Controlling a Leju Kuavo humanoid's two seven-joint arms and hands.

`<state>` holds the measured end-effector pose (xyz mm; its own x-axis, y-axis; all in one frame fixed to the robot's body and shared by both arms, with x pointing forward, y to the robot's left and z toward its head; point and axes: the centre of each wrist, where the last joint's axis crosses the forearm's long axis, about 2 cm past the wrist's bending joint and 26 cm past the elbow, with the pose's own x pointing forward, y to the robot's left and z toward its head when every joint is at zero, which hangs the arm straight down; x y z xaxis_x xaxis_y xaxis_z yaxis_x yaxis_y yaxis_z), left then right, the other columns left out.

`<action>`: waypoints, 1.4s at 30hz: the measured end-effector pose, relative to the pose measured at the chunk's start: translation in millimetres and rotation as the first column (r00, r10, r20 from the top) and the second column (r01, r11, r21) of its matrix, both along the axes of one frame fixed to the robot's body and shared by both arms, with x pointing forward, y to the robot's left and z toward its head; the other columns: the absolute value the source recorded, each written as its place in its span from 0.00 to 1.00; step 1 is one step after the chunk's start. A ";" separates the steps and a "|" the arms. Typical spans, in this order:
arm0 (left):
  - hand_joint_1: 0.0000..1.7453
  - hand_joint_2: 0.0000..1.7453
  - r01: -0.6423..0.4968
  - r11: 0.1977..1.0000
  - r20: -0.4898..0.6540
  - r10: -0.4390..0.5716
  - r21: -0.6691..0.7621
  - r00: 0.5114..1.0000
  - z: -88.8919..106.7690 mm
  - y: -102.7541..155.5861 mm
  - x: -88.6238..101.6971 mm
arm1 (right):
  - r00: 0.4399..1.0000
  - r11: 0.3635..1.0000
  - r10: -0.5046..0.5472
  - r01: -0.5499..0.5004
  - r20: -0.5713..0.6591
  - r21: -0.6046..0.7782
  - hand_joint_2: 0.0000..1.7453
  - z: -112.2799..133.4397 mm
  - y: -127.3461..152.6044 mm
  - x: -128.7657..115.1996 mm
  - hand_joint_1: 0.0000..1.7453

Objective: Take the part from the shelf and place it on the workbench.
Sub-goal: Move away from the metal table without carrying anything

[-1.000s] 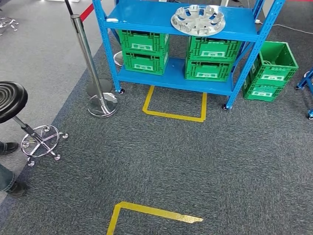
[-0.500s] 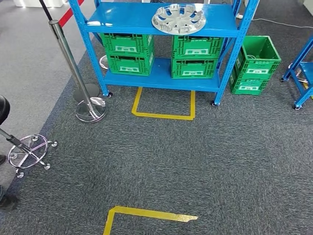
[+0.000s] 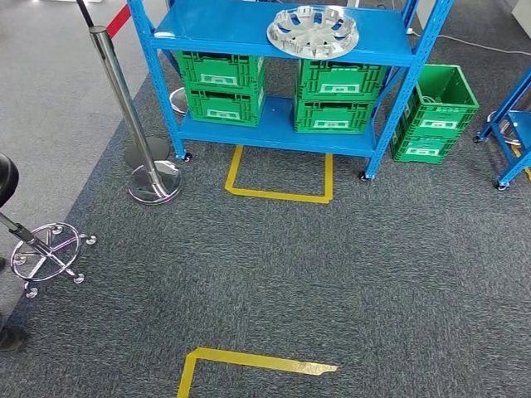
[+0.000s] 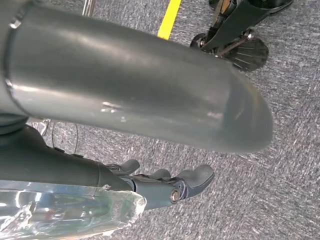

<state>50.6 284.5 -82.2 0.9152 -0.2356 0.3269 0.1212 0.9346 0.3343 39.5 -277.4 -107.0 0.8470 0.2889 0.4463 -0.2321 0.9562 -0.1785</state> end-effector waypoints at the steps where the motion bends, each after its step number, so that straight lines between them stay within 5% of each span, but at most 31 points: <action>1: 0.00 0.00 0.000 1.000 0.001 0.000 0.000 1.000 0.0 -0.1 0.3 | 1.000 1.000 0.001 -0.001 0.000 -0.002 0.00 0.0 0.1 0.0 0.00; 42: 0.00 0.00 -0.005 1.000 -0.033 0.006 0.024 0.999 1.4 -6.5 6.8 | 0.999 0.998 0.046 -0.047 -0.014 -0.033 0.00 -1.4 -2.0 1.4 0.00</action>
